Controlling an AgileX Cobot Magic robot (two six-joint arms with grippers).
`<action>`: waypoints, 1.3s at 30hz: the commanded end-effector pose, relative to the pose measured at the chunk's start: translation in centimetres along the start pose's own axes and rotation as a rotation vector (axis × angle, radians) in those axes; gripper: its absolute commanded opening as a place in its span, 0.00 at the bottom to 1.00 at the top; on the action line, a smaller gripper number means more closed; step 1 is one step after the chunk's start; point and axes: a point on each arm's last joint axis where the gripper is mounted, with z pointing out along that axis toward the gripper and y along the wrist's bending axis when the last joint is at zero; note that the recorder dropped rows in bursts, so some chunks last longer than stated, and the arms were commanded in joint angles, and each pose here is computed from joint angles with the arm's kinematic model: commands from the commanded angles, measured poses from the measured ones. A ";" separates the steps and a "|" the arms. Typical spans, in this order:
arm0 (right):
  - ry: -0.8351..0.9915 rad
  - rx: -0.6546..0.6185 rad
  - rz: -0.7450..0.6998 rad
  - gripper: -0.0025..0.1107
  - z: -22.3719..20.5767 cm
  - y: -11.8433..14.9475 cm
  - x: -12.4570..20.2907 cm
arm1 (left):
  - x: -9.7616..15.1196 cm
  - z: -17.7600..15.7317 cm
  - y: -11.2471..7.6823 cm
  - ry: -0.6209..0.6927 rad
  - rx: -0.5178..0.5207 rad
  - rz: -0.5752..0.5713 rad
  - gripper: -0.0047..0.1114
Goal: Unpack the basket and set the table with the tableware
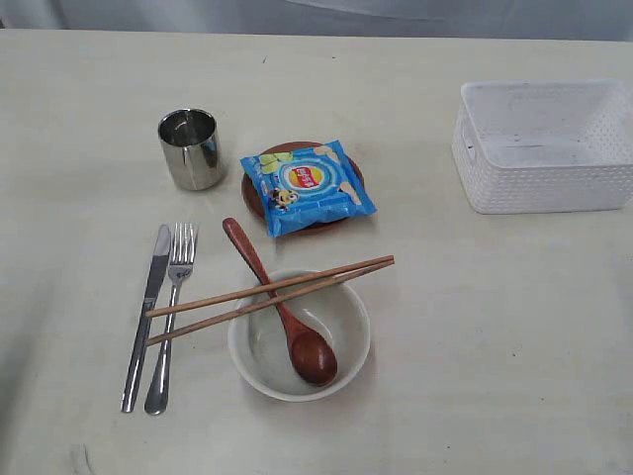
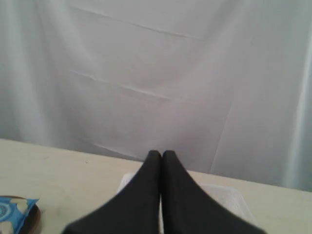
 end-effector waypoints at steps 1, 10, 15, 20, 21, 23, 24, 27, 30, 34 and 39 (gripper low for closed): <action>0.069 -0.008 -0.053 0.02 -0.1 0.1 0.7 | 0.0 0.0 0.0 -0.009 0.006 -0.005 0.04; 0.272 -0.017 -0.065 0.02 -0.4 0.1 2.6 | 0.0 0.0 0.0 -0.009 0.006 -0.005 0.04; 0.336 -0.020 -0.063 0.02 -0.6 0.1 3.1 | 0.0 0.0 0.0 -0.009 0.006 -0.005 0.04; 0.356 -0.021 -0.063 0.02 -0.6 0.1 3.3 | 0.0 0.0 0.0 -0.009 0.006 -0.005 0.04; 0.356 -0.021 -0.063 0.02 -0.6 0.1 3.3 | 0.0 0.0 0.0 -0.009 0.006 -0.005 0.04; 0.356 -0.021 -0.063 0.02 -0.6 0.1 3.3 | 0.0 0.0 0.0 -0.009 0.006 -0.005 0.04; 0.356 -0.021 -0.063 0.02 -0.6 0.1 3.3 | 0.0 0.0 0.0 -0.009 0.006 -0.005 0.04; 0.356 -0.021 -0.063 0.02 -0.6 0.1 3.3 | 0.0 0.0 0.0 -0.009 0.006 -0.005 0.04; 0.356 -0.021 -0.063 0.02 -0.6 0.1 3.3 | 0.0 0.0 0.0 -0.009 0.006 -0.005 0.04; 0.357 -0.021 -0.066 0.02 -0.6 0.1 3.3 | 0.0 0.0 0.0 -0.009 0.006 -0.005 0.04; 0.357 -0.021 -0.066 0.02 -0.6 0.1 3.3 | 0.0 0.0 0.0 -0.009 0.006 -0.005 0.04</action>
